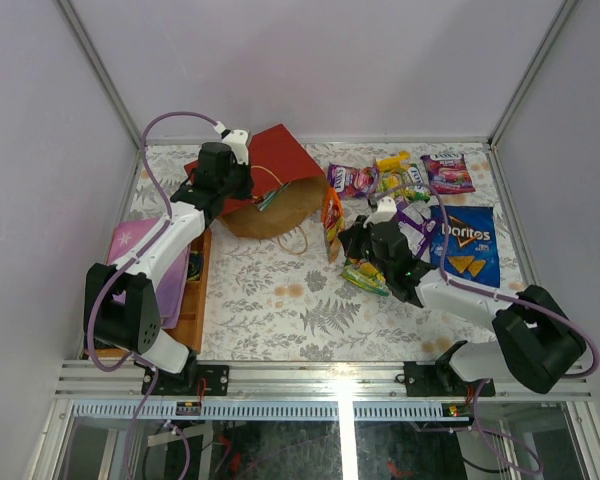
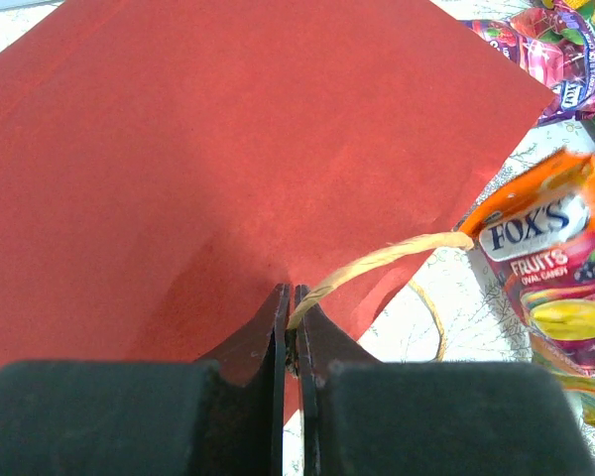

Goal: Take the snacks out of the paper bag

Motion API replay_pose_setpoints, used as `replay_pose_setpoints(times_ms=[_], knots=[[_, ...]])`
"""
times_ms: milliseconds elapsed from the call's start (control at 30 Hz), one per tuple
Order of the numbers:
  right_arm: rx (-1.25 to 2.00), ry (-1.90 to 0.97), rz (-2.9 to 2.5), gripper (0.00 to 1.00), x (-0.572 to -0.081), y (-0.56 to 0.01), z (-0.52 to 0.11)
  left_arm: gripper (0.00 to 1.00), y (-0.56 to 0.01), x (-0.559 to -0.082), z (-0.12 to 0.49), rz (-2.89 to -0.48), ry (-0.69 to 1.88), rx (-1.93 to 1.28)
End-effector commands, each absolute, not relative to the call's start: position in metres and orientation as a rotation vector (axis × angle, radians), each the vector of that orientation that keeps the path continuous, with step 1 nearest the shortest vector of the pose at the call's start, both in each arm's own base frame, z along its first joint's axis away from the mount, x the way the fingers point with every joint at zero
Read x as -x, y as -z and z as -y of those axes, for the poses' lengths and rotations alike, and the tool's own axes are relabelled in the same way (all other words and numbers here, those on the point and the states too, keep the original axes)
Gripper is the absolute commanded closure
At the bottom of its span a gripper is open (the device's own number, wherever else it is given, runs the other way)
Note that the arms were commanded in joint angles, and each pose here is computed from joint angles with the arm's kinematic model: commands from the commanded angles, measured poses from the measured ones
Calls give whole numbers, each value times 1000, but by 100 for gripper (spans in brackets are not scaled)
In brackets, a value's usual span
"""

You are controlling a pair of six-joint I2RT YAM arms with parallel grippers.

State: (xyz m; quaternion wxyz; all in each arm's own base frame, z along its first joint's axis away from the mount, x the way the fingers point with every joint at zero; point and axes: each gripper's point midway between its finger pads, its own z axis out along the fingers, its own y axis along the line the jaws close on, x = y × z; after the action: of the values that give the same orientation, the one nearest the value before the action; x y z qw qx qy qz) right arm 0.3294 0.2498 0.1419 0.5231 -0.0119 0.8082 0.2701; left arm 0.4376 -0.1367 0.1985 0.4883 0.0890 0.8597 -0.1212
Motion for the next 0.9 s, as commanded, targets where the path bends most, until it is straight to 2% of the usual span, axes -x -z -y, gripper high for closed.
replay_pose_setpoints(times_ms=[0, 333, 867], knots=[[-39, -672, -1902, 100, -318, -146, -234, 97, -202, -440, 132, -2076, 269, -222], [-61, -582, -1975, 100, -292, -118, -203, 97, -200, -442, 134, -2082, 285, -223], [-159, -528, -2015, 100, -337, -98, -226, 97, -196, -442, 131, -2093, 257, -221]])
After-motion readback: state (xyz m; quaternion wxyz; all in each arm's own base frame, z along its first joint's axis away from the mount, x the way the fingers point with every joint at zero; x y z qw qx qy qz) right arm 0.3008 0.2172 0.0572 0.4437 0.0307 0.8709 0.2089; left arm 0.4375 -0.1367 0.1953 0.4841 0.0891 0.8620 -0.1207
